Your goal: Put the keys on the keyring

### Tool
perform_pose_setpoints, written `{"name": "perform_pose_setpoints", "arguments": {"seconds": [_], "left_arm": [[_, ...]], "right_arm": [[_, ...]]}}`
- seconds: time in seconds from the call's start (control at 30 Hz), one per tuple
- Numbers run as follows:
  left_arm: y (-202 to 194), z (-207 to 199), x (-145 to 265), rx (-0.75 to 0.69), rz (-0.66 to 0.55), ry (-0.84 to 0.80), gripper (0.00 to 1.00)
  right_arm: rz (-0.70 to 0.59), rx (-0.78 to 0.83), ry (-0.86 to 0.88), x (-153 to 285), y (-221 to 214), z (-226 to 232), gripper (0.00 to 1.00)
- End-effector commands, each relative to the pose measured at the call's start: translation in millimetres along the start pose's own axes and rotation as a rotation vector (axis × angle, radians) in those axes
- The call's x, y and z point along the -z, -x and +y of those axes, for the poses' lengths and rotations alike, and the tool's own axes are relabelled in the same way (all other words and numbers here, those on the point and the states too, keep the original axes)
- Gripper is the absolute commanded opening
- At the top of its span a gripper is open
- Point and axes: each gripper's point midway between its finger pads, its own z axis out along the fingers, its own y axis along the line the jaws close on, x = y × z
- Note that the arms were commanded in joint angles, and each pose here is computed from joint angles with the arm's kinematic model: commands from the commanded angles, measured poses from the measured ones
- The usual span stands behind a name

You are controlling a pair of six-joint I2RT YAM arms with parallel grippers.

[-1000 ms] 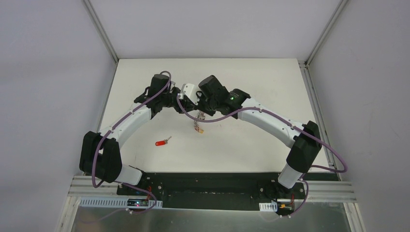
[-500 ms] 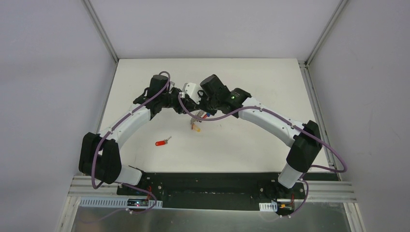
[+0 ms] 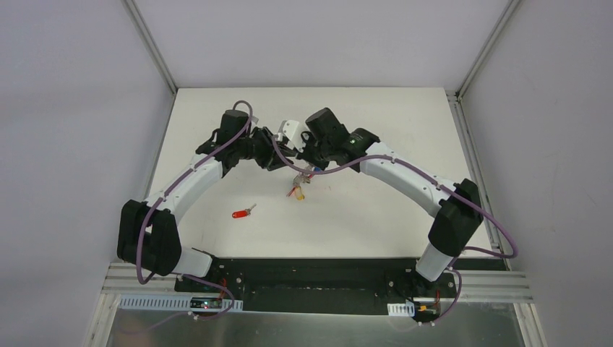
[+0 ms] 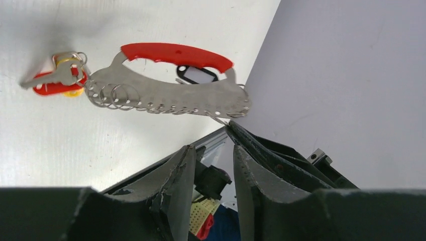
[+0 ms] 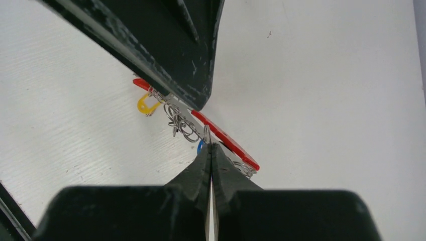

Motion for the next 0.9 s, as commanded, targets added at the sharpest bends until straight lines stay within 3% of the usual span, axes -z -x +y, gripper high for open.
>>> {"name": "perform_pose_setpoints", "arguments": {"seconds": [0.0,0.17,0.47,0.6,0.7,0.87], "left_arm": [[19.8,-16.4,13.3,-0.28,-0.102,0.002,0.36],[28.4,-28.2,7.6,-0.55,-0.071,-0.015,0.41],[30.0,0.7,11.8,-0.82,-0.02,0.074,0.43],[35.3,16.3,25.0,-1.004,-0.055,0.145,0.45],[38.4,26.3,35.3,-1.155,-0.077,0.209,0.48],[48.9,39.1,54.6,-1.264,-0.131,0.319,0.5]], "right_arm": [[-0.089,-0.038,0.037,19.9,20.7,-3.1,0.0],[-0.116,-0.063,0.074,28.6,23.6,-0.7,0.0],[-0.115,-0.213,0.111,31.6,-11.0,-0.5,0.01],[-0.108,-0.289,0.195,31.7,-37.6,17.4,0.22],[-0.102,-0.348,0.262,25.6,-53.6,39.0,0.45],[-0.091,-0.49,0.334,6.1,-63.6,60.9,0.52]]}}
